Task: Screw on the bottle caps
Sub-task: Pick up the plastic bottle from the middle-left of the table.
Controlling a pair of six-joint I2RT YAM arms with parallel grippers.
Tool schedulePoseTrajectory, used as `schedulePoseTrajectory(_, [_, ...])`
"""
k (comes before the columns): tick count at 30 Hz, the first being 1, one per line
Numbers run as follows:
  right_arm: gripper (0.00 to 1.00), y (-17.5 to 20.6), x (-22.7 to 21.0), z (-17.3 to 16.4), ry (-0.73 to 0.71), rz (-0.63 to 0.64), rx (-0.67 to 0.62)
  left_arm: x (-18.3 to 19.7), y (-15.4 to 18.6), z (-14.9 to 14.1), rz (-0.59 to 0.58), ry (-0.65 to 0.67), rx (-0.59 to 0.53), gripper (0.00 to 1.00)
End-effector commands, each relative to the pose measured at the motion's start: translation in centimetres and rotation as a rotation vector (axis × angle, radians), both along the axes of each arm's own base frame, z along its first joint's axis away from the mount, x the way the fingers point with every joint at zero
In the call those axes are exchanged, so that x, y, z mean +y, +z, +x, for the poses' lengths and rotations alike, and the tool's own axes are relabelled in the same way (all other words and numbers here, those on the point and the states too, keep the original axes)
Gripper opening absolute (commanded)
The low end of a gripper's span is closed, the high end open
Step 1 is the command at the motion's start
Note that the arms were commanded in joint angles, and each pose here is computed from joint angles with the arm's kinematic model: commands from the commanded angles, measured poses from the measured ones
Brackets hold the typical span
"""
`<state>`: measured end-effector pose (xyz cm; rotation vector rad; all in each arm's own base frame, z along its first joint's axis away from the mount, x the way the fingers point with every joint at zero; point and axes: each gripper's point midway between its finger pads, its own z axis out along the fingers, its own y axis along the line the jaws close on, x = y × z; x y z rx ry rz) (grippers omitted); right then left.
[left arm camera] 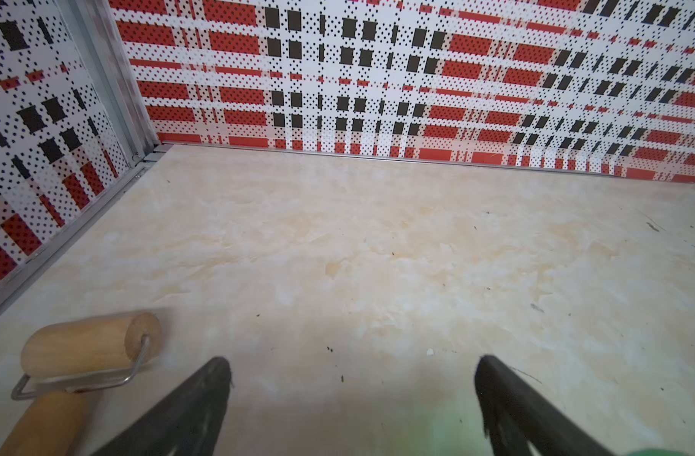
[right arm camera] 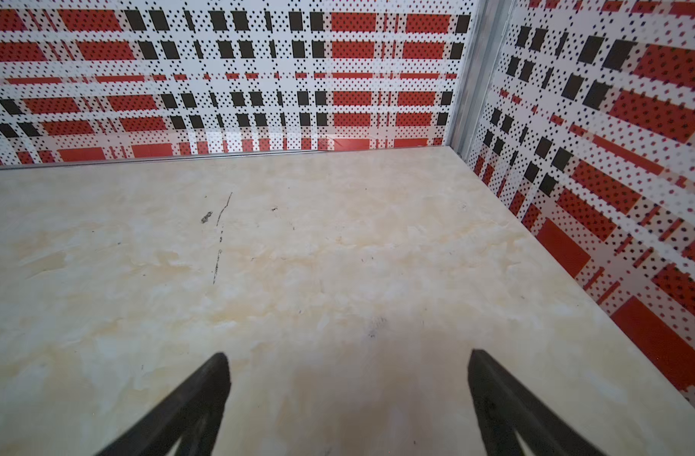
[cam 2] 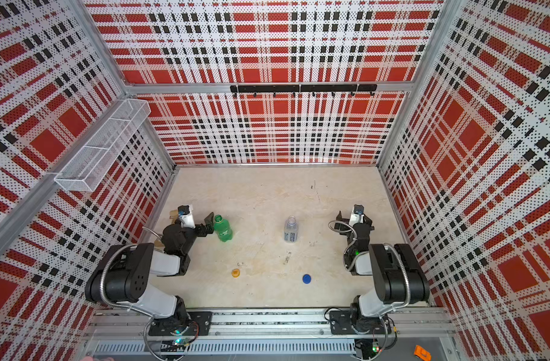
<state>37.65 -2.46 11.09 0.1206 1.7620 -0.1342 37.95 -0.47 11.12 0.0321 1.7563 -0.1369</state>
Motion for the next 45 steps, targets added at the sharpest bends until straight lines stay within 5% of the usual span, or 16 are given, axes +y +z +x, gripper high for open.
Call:
schedulePoseTrajectory(1, [1.0, 2.9, 0.0, 0.9, -0.006, -0.028, -0.114, 0.2, 2.5, 0.9, 0.026, -0.01, -0.099, 0.99])
schedulePoseTrajectory(31, [1.0, 3.2, -0.6, 0.2, -0.039, -0.022, -0.139, 0.2, 2.5, 0.9, 0.03, -0.008, -0.097, 0.99])
schedulePoseTrajectory(37, [1.0, 8.0, 0.6, -0.3, -0.095, -0.102, -0.154, 1.9, 4.5, -0.6, 0.017, 0.12, -0.15, 0.99])
schedulePoseTrajectory(40, [1.0, 13.2, 0.2, -0.8, -0.184, 0.108, -0.255, 1.5, 6.9, -1.5, 0.077, 0.187, -0.185, 0.99])
schedulePoseTrajectory(43, [1.0, 15.0, -1.1, -1.3, -0.286, 0.437, -0.207, 3.4, 11.3, -2.8, -0.017, 0.288, -0.292, 0.99])
schedulePoseTrajectory(45, [1.0, 15.6, 0.6, -0.2, -0.135, 0.593, -0.124, 4.7, 14.1, -3.3, -0.107, 0.345, -0.316, 0.99])
